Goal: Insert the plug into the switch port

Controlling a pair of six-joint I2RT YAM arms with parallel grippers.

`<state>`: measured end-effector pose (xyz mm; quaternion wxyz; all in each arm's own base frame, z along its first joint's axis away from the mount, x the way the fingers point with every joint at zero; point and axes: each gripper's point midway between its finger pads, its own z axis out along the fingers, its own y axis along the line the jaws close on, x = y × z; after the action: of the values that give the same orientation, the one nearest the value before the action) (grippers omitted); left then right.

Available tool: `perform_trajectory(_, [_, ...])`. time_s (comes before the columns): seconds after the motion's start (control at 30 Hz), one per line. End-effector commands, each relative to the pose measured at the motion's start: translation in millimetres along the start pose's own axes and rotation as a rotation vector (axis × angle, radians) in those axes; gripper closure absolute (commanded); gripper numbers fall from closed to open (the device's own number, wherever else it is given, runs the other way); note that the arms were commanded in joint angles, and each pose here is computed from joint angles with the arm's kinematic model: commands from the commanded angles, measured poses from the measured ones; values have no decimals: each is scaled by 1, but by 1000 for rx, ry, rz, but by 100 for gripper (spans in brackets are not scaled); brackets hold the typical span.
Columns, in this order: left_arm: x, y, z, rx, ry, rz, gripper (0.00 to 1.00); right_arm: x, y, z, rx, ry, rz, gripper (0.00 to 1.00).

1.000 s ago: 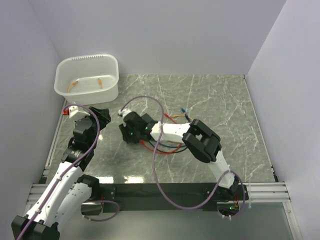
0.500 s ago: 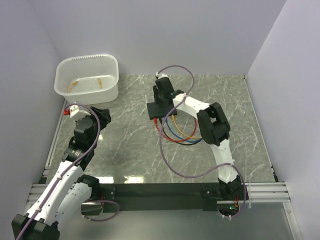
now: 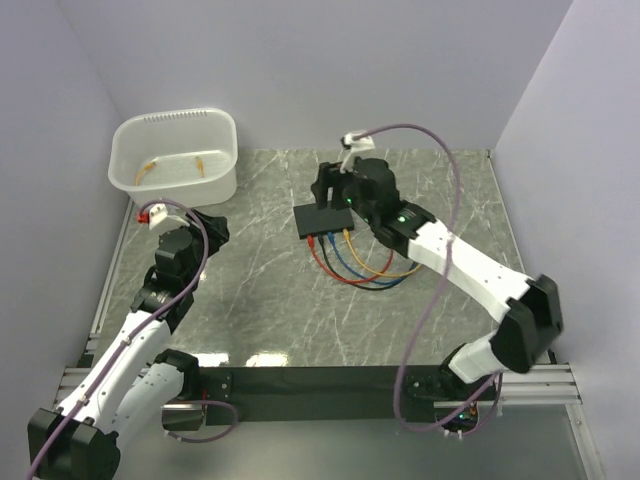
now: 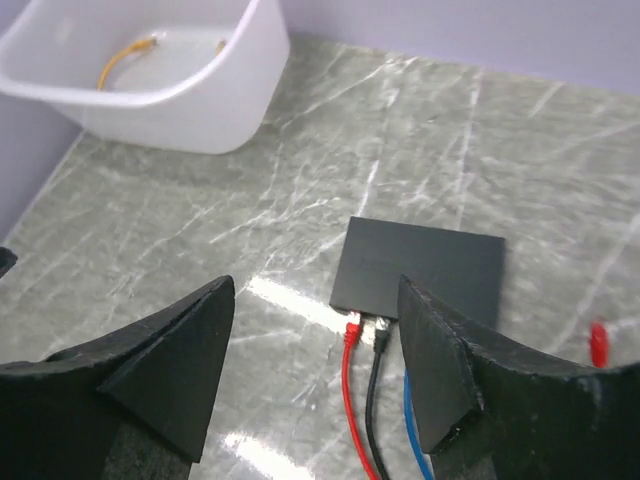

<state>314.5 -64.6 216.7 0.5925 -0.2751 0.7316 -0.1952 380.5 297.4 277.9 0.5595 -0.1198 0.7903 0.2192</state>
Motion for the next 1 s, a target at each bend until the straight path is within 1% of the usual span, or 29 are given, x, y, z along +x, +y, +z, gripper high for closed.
perform_trajectory(0.0, [-7,-19,0,89,-23,-18,39,37,-28,-28,119,97,39,27])
perform_trajectory(0.03, [-4,-19,1,91,-16,-15,39,29,-30,-44,124,73,67,26])
perform_trajectory(0.07, [-2,-19,2,90,-11,-12,39,35,-33,-54,130,90,63,26])
perform_trajectory(0.1, [2,-18,4,88,5,-9,38,51,-41,-62,149,118,56,26])
perform_trajectory(0.13, [4,-18,5,86,14,-6,38,42,-44,-79,155,82,72,25])
perform_trajectory(0.17, [7,-17,8,82,25,-1,37,59,-59,-90,218,109,65,24])
perform_trajectory(0.2, [9,-17,9,83,31,0,36,62,-65,-99,237,106,69,23])
perform_trajectory(0.23, [11,-17,9,87,38,-2,33,54,-69,-117,247,64,99,23])
perform_trajectory(0.27, [13,-16,10,83,43,-4,31,69,-77,-126,274,80,104,21])
perform_trajectory(0.3, [16,-15,11,84,48,-6,26,71,-80,-134,278,66,121,21])
perform_trajectory(0.33, [18,-16,12,98,51,-8,5,63,-79,-149,256,10,166,20])
perform_trajectory(0.37, [22,-15,14,94,64,-2,1,76,-82,-152,256,17,179,20])
perform_trajectory(0.43, [27,-14,18,92,82,4,1,75,-80,-166,220,-29,244,19])
perform_trajectory(0.47, [31,-12,20,82,93,10,1,86,-82,-168,222,-21,256,19])
perform_trajectory(0.53, [36,-9,22,72,103,22,1,88,-83,-177,216,-42,301,19])
perform_trajectory(0.6, [39,-6,24,67,111,36,1,95,-89,-181,241,-42,317,18])
perform_trajectory(0.63, [39,-5,24,63,111,48,1,92,-97,-186,275,-71,324,18])
perform_trajectory(0.7, [41,-1,26,47,119,64,1,97,-107,-192,327,-71,334,18])
perform_trajectory(0.73, [41,-1,27,44,118,75,2,94,-110,-197,341,-95,341,18])
perform_trajectory(0.8, [44,2,29,35,128,87,3,94,-113,-201,340,-119,344,18])
perform_trajectory(0.9, [46,2,30,41,134,95,4,86,-114,-214,310,-195,381,18])
perform_trajectory(0.97, [48,2,30,45,136,99,4,87,-116,-217,314,-210,391,17])
